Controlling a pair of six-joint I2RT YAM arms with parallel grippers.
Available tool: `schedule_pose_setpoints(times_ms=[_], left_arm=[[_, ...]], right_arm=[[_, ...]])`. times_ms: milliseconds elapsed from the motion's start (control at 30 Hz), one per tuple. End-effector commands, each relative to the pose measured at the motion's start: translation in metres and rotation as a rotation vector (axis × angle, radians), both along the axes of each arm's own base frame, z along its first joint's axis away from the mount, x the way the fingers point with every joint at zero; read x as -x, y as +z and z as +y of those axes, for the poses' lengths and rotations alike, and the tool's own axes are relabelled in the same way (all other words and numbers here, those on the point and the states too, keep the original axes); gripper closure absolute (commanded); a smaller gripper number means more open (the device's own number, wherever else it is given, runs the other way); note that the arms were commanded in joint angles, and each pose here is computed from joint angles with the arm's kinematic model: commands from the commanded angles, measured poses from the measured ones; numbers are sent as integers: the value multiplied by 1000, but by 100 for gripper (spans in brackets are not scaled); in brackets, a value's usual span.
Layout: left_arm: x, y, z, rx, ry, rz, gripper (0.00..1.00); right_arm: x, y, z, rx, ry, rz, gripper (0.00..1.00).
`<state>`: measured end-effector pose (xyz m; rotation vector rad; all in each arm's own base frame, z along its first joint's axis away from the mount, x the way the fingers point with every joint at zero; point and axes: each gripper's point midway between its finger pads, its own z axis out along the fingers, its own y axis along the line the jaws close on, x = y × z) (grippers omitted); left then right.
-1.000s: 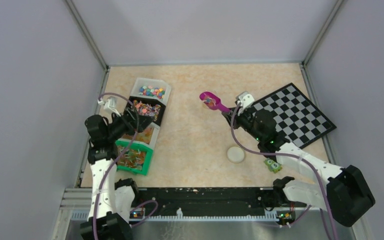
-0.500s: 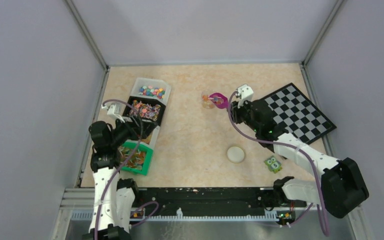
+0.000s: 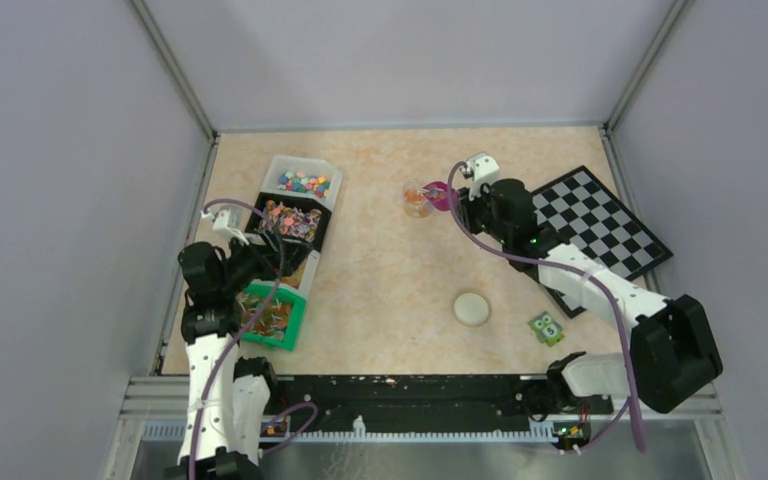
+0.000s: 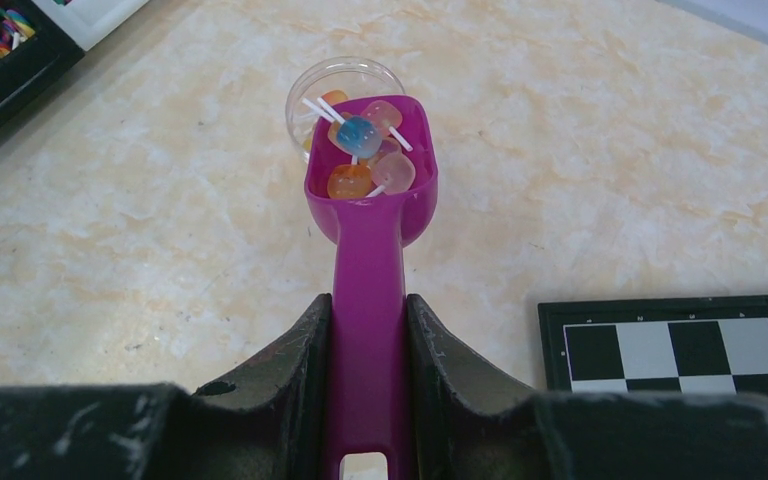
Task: Pack the candies
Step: Place the fake candies in the packing bottle.
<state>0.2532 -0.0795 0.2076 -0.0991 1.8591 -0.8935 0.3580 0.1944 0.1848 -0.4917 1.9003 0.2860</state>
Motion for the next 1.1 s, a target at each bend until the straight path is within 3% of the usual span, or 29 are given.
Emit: schedule_pose_setpoints(times_ms=[0,1067], left_arm=[[-1,13,2,-26,8,-53,1],[-2,16,10,-55,63,-58,1]], right_arm=[[-13,22,4,-22,-2,-33,100],[-21,21,11,31,1,89,100]])
